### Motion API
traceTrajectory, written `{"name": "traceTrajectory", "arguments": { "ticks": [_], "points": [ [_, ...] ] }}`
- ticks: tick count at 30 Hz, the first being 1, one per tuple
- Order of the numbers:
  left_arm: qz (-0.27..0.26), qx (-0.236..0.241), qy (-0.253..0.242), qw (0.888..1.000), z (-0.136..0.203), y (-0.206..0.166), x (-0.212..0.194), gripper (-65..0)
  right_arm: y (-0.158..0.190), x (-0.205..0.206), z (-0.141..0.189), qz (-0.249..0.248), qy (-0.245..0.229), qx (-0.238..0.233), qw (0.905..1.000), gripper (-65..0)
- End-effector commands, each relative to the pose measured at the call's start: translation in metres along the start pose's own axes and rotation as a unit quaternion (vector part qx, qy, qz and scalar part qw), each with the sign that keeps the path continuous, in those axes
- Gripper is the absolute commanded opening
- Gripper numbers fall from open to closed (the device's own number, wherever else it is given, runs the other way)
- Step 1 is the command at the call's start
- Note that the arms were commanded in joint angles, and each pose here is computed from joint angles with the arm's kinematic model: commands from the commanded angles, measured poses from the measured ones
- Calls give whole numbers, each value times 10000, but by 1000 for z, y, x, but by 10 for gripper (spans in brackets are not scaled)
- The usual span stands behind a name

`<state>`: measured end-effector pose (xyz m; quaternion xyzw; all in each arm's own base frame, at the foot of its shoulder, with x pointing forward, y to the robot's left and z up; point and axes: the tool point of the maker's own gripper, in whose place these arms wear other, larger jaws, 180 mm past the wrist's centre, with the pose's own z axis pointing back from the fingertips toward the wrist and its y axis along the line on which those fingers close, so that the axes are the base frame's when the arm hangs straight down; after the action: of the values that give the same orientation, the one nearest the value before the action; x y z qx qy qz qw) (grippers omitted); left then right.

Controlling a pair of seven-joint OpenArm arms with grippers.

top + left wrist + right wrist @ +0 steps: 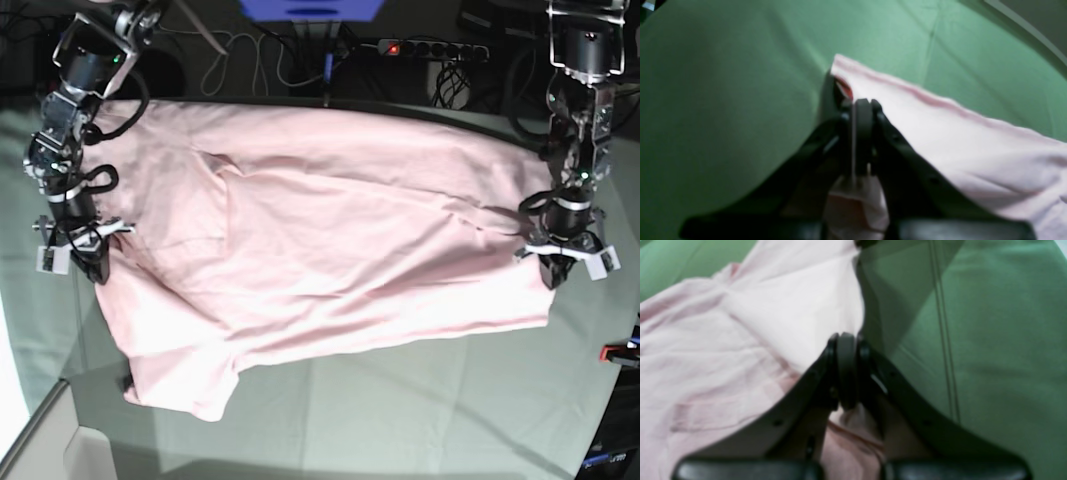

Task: Layout the t-shirt on the table in an organized manner, then fold the t-shirt properly
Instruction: 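Lift the shirt edge with both grippers and fold it over lengthwise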

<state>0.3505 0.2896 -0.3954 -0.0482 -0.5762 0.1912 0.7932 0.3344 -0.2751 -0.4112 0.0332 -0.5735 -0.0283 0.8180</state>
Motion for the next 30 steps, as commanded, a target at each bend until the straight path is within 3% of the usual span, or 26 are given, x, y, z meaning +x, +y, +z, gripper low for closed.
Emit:
{"name": "traceTrajectory", "arguments": {
  "ticks": [1, 5, 9, 13, 19, 26, 28, 30],
  "points": [
    [-77, -55, -271, 9996, -2, -1, 19, -650, -7, 19, 3, 58, -325, -32, 9995, -650],
    [-74, -25, -247, 9997, -2, 2, 17, -650, -8, 22, 15, 209, -367, -71, 9991, -650],
    [-44, -33, -261, 9996, -2, 1, 18, -650, -14, 33, 34, -17, -696, -124, 9975, -650],
    [-117, -6, -271, 9996, -2, 7, 23, -650, -21, 26, 49, 154, -547, -159, 9983, -650],
    [-124, 1, -267, 9996, -2, 8, 23, -650, -25, 7, 66, -32, -408, -215, 9989, -650],
    [-173, -22, -265, 9995, -3, 7, 23, -645, -23, 6, 66, -47, -390, -176, 9991, -650],
    [-175, -4, -258, 9995, -2, 8, 23, -599, -23, 5, 66, -41, -369, -176, 9992, -650],
    [-176, -2, -251, 9995, -2, 8, 22, -505, -24, -3, 70, -30, -214, -182, 9996, -650]
  ]
}}
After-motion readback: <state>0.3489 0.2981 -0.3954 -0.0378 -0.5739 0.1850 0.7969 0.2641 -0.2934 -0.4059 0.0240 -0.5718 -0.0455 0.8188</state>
